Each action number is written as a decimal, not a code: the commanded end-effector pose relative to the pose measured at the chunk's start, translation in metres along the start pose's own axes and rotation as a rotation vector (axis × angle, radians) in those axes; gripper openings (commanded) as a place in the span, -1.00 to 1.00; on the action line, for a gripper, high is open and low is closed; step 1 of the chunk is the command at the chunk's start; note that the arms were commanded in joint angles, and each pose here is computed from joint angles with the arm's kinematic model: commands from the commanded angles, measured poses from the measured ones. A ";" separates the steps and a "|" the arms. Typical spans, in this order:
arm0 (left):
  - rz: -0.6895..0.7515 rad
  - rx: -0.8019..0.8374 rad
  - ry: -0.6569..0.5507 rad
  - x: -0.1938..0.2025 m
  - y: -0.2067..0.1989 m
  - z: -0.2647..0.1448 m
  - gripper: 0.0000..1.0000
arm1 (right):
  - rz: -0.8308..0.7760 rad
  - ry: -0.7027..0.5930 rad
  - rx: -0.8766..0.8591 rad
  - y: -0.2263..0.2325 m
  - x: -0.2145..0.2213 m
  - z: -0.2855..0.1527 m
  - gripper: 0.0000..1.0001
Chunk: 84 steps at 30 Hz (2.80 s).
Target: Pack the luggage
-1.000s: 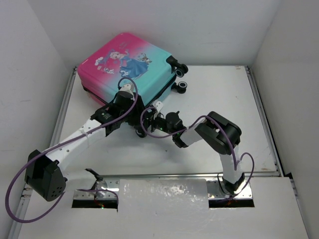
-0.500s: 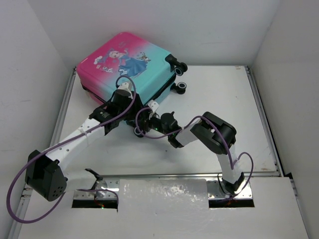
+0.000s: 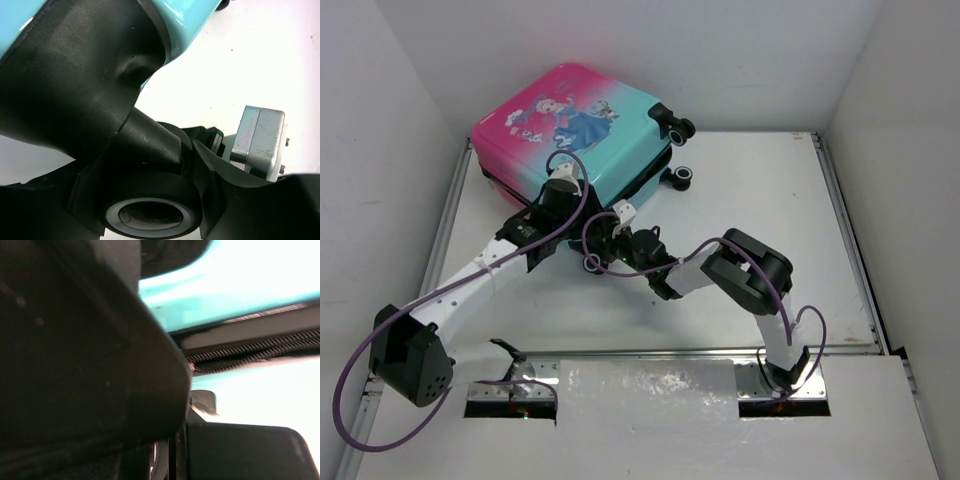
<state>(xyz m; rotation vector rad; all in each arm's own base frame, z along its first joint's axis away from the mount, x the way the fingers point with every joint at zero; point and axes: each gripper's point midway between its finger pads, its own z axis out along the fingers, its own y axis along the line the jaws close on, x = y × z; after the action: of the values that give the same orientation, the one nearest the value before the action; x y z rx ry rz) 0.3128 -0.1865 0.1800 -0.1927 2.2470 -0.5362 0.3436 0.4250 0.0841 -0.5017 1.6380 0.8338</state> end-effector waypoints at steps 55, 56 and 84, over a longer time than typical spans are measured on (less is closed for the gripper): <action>-0.117 -0.077 -0.272 -0.070 -0.006 -0.014 0.99 | 0.012 -0.123 -0.053 -0.012 -0.041 -0.006 0.02; -0.116 -0.077 -0.272 -0.070 -0.006 -0.018 1.00 | 0.014 -0.120 -0.045 -0.013 -0.039 -0.003 -0.04; 0.022 -0.154 -0.352 -0.048 0.047 -0.090 0.99 | 0.217 -0.391 0.259 -0.055 -0.079 -0.021 -1.00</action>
<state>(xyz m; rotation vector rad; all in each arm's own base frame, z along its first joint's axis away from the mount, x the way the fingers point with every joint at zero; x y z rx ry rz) 0.2748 -0.1052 0.2359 -0.3121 1.9894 -0.2945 0.3468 0.4018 0.0774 -0.2843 1.6720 0.8680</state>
